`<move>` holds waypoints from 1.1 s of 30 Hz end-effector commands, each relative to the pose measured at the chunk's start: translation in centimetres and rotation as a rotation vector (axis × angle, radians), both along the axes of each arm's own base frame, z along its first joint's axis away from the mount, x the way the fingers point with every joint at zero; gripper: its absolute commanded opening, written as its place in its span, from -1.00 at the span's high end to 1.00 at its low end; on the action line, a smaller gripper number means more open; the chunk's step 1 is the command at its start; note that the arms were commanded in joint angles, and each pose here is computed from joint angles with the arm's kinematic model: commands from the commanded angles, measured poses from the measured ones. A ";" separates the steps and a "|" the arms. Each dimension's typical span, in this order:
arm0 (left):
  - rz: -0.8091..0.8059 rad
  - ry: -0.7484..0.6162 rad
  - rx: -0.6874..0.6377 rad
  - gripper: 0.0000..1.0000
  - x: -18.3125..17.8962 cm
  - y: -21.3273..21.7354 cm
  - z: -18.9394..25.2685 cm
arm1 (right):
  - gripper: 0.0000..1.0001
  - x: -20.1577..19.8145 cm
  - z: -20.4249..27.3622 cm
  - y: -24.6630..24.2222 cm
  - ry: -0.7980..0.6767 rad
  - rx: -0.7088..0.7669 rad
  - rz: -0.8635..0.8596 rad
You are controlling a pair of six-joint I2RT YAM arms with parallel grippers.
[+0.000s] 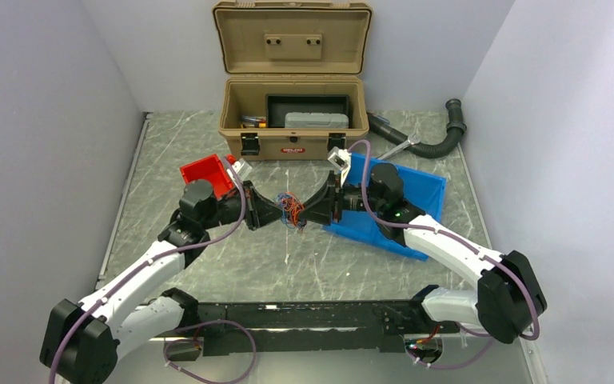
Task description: Untangle the cables
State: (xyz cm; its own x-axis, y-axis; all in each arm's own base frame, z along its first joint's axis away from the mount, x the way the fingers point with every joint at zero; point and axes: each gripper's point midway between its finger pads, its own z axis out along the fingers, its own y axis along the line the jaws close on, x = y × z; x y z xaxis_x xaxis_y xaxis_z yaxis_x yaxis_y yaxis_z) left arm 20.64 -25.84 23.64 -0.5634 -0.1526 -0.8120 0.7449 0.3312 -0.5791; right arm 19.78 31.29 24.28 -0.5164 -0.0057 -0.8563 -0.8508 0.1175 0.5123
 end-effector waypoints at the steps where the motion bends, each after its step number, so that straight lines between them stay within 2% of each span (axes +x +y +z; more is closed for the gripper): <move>1: -0.051 -0.081 -0.063 1.00 -0.2 -0.6 3.6 | 0.41 0.3 2.0 1.1 -0.060 0.064 0.007; 3: -0.035 -0.072 -0.048 0.96 0.0 -0.4 3.2 | 0.91 1.1 1.6 1.0 -0.043 0.053 -0.046; 4: -0.012 -0.058 -0.032 0.80 0.3 -0.2 2.9 | 1.00 1.7 1.2 0.7 -0.027 0.038 -0.103; 6: 0.099 -0.020 0.046 0.35 1.8 0.8 1.6 | 1.00 3.6 0.5 -0.5 -0.014 0.000 -0.253; 7: 0.169 0.006 0.100 0.20 2.5 1.6 0.6 | 1.00 4.3 0.2 -1.1 -0.012 -0.013 -0.320; 8: 0.242 0.027 0.150 0.20 3.3 2.6 -0.3 | 1.00 4.8 0.0 -1.7 -0.011 -0.023 -0.375; 9: 0.301 0.040 0.187 0.37 3.9 3.6 -1.0 | 1.00 5.3 -0.2 -2.4 -0.007 -0.033 -0.426; 10: 0.318 0.044 0.202 0.75 4.0 4.1 -1.4 | 1.00 5.5 -0.3 -2.9 -0.004 -0.038 -0.461; 11: 0.333 0.051 0.205 1.00 4.1 4.6 -1.8 | 1.00 5.6 -0.3 -3.3 -0.001 -0.043 -0.485; 16: 0.431 0.072 0.176 1.00 4.4 6.5 -2.3 | 1.00 7.5 -1.6 -5.9 0.058 -0.116 -0.682; 19: 0.418 0.042 0.155 0.99 4.1 6.4 -1.8 | 1.00 7.1 -1.5 -5.5 0.052 -0.122 -0.639; 20: 0.383 0.036 0.146 0.70 3.8 6.0 -1.7 | 1.00 6.8 -1.4 -5.0 0.057 -0.115 -0.604; 22: 0.300 0.005 0.098 -0.03 3.3 4.7 -0.8 | 1.00 6.1 -0.9 -3.9 0.063 -0.094 -0.527; 23: 0.251 0.000 0.075 -0.20 2.9 4.0 -0.5 | 1.00 5.7 -0.6 -3.3 0.066 -0.082 -0.488; 24: 0.209 0.000 0.047 -0.29 2.7 3.3 -0.2 | 1.00 5.5 -0.2 -2.9 0.073 -0.066 -0.460; 28: 0.112 0.003 -0.036 -0.29 2.1 1.7 0.5 | 1.00 5.1 0.6 -1.7 0.100 -0.010 -0.400; 33: 0.060 0.006 -0.043 -0.28 1.8 0.1 0.7 | 1.00 4.8 1.2 -0.9 0.117 0.030 -0.357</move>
State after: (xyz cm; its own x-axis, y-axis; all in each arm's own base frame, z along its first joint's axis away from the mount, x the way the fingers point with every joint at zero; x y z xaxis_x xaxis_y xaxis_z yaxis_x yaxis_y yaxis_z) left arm 23.31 -23.94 21.28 -0.6065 -0.2160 -0.7652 0.6268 0.4623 -0.6273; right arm 24.64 28.75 20.47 -0.6328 0.1538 -0.7588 -0.6093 0.5059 0.6106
